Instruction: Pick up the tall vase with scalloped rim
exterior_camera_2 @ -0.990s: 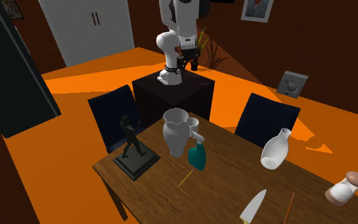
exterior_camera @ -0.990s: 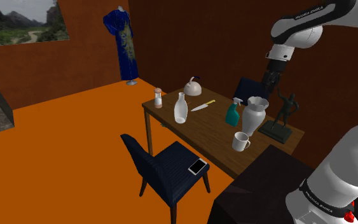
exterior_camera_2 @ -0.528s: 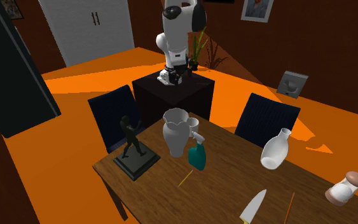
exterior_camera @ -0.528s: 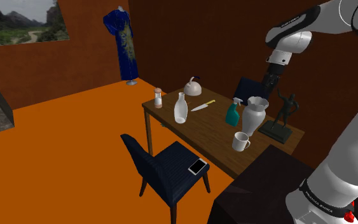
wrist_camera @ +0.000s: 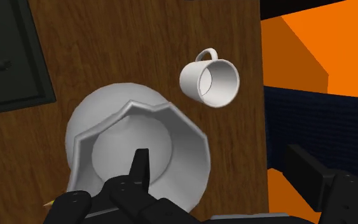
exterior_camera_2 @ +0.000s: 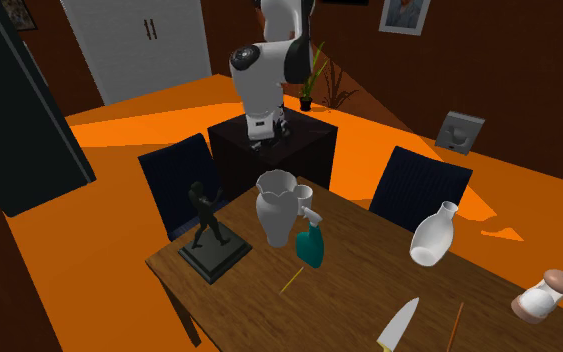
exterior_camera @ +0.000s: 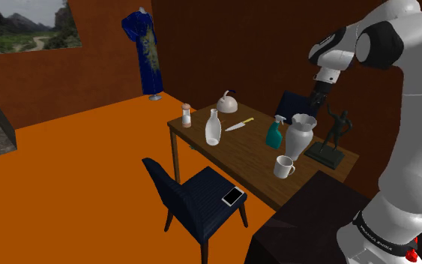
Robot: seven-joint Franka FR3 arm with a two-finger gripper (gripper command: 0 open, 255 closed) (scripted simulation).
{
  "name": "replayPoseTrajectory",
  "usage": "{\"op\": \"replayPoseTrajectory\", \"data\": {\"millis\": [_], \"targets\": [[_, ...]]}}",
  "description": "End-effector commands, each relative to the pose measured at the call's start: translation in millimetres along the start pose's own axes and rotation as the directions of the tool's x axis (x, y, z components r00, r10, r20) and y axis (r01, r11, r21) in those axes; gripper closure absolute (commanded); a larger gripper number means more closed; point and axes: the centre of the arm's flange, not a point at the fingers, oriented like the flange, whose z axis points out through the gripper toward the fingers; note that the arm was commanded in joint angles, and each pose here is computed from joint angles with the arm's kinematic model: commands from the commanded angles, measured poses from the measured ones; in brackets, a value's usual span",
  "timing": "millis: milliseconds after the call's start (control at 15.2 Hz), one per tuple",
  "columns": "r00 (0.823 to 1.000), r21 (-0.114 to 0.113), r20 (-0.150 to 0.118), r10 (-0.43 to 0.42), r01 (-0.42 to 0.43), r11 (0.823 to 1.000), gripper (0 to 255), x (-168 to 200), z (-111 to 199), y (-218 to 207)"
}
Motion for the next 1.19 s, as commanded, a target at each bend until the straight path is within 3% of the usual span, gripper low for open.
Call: {"op": "replayPoseTrajectory", "data": {"millis": [0, 396, 1056, 1122], "targets": [[1.0, 0.014, -0.005, 0.003, -0.003, 1.0, 0, 10.5, 7.4, 26.3], [1.0, 0.053, -0.017, 0.016, -0.015, 0.998, 0, 37.0, 26.0, 103.8], [1.0, 0.053, -0.017, 0.016, -0.015, 0.998, 0, 40.1, 63.7, 117.2], [1.0, 0.053, -0.017, 0.016, -0.015, 0.998, 255, 40.3, 63.4, 117.3]]}}
